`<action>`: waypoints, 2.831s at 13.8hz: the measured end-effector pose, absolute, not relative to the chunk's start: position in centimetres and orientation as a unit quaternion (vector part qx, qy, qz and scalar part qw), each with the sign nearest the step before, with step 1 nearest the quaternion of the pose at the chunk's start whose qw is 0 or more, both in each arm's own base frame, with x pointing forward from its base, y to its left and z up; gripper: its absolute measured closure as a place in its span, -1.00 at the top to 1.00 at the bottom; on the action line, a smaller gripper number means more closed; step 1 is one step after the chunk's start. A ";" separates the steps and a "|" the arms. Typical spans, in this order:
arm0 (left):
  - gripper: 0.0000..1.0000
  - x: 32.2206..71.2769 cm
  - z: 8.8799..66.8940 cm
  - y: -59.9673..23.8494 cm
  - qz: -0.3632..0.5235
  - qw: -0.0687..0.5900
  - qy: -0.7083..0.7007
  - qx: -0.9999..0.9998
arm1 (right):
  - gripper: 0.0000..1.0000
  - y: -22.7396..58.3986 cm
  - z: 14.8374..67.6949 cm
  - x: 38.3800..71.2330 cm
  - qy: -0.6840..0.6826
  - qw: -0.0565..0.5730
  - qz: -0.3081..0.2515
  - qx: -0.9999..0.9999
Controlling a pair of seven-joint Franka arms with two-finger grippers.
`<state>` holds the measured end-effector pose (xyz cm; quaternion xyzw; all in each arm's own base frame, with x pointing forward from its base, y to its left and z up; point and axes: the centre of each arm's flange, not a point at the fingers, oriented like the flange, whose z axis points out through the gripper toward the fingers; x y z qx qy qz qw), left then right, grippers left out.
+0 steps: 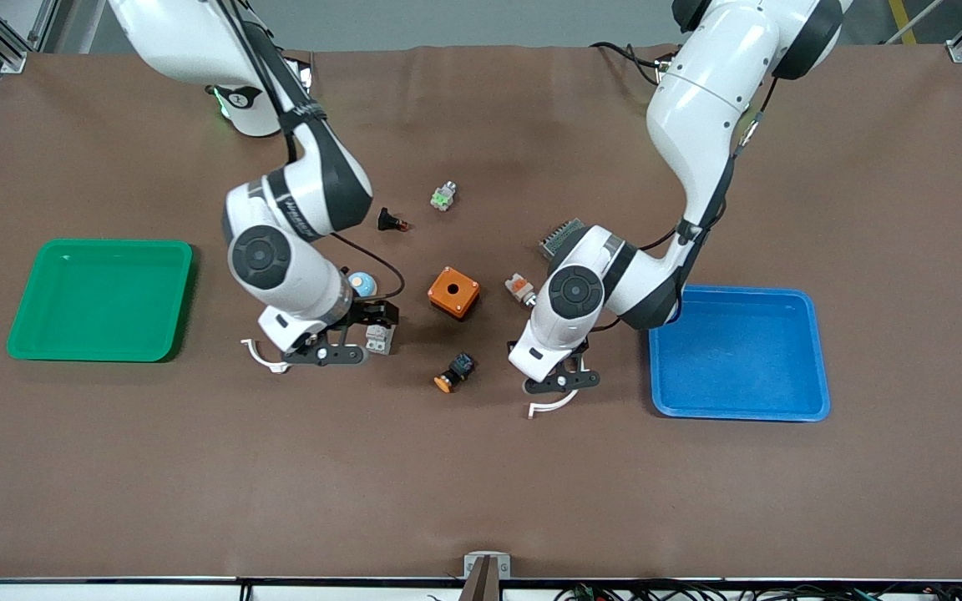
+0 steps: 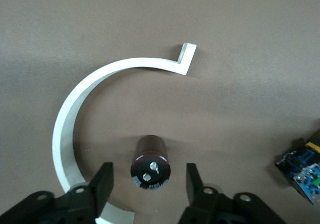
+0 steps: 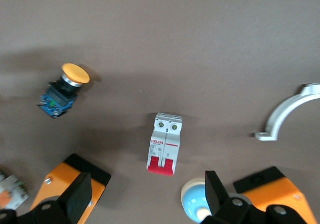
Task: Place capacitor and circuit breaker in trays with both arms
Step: 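Grasp the black capacitor with the left gripper while the right gripper grasps the breaker, then carry the capacitor to the blue tray while the right gripper lifts the breaker, then release the capacitor in the blue tray while the right gripper carries the breaker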
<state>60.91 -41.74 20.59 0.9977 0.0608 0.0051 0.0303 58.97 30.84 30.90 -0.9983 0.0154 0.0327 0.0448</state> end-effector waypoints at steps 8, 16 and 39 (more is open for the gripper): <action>-0.31 62.0 20.8 -41.2 0.032 0.014 0.045 0.998 | 1.00 30.7 24.9 57.4 0.052 0.032 0.033 -0.998; -0.31 68.0 32.5 -23.7 0.010 -0.038 0.056 0.998 | 0.15 31.9 21.3 56.9 0.053 0.028 0.026 -0.998; 1.00 63.1 31.5 -3.3 0.083 -0.021 0.038 0.996 | -0.21 -21.4 37.2 56.4 0.043 0.038 0.135 -0.989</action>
